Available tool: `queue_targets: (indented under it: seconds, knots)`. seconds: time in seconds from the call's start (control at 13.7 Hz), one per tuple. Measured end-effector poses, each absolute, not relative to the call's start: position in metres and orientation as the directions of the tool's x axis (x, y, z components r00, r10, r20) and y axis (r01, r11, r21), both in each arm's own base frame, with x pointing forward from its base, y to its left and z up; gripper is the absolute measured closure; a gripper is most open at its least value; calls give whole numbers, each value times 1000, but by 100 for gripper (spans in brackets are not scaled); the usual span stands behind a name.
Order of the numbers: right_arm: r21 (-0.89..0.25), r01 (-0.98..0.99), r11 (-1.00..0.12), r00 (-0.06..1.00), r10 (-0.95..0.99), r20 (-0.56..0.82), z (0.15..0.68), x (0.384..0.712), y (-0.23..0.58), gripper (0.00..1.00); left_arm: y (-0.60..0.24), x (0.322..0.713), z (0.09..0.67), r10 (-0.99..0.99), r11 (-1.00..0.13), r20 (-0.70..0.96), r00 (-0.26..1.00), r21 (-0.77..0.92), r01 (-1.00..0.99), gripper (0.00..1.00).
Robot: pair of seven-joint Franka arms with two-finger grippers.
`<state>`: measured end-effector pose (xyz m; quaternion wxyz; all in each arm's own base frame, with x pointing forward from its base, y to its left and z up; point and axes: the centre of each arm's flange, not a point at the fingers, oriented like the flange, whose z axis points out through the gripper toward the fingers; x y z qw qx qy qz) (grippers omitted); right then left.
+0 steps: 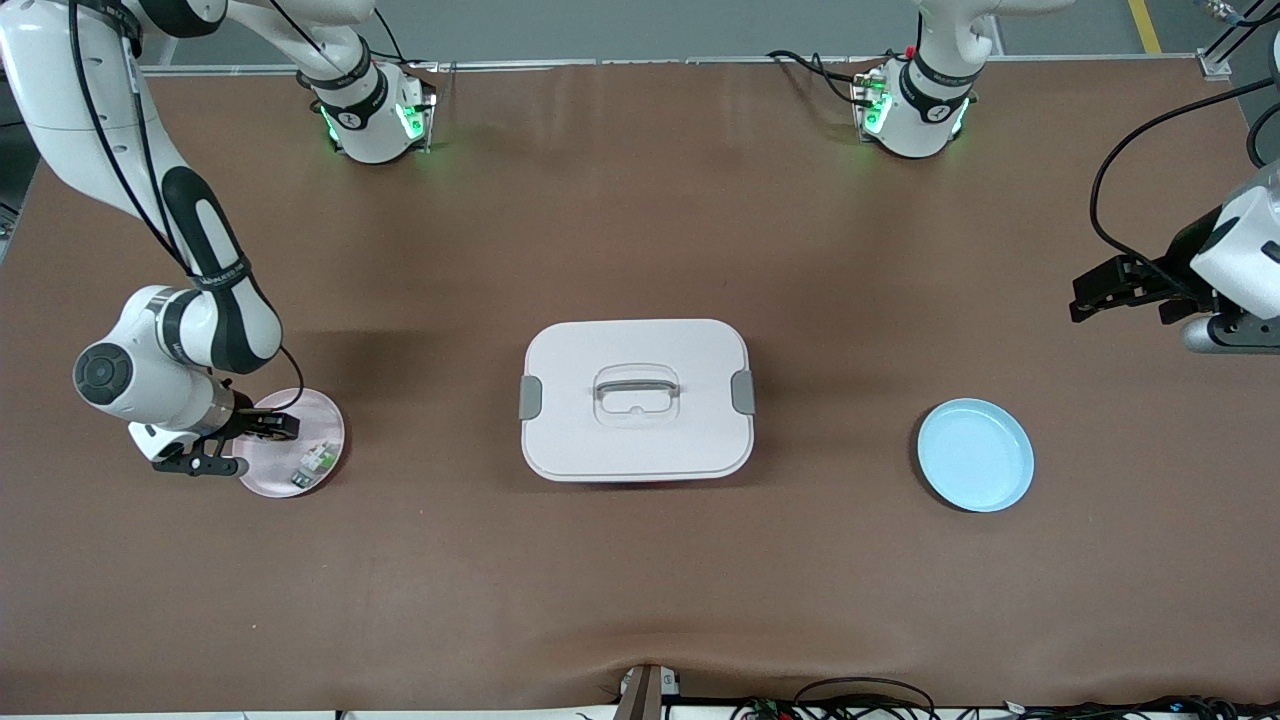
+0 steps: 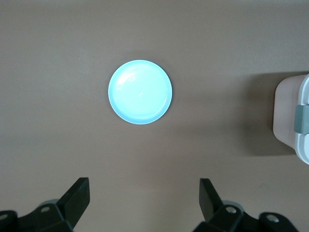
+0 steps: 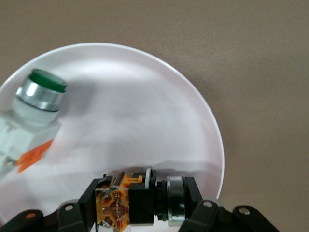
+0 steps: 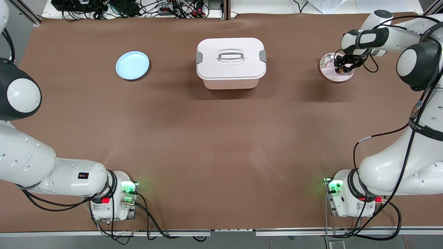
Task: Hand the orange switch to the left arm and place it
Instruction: 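Close the right gripper on the switch and lift it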
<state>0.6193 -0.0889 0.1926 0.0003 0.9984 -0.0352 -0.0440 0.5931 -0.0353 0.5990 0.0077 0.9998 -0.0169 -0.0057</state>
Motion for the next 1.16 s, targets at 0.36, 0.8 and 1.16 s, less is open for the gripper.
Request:
queue_targets:
  seconds: [0.36, 0.8, 1.16]
  knots:
    - [-186, -202, -962, 956, -152, -250, 309, 646, -67, 27, -35, 593, 599, -34, -999, -11, 999, 16, -33, 0]
    - [-147, -430, -891, 866, -361, -345, 409, 668, 30, 27, -33, 593, 599, -29, -999, -11, 1000, 15, -29, 0]
    - [-136, -608, -782, 754, -515, -409, 447, 669, 96, 27, -30, 593, 598, -24, -1000, -13, 1000, 15, -24, 0]
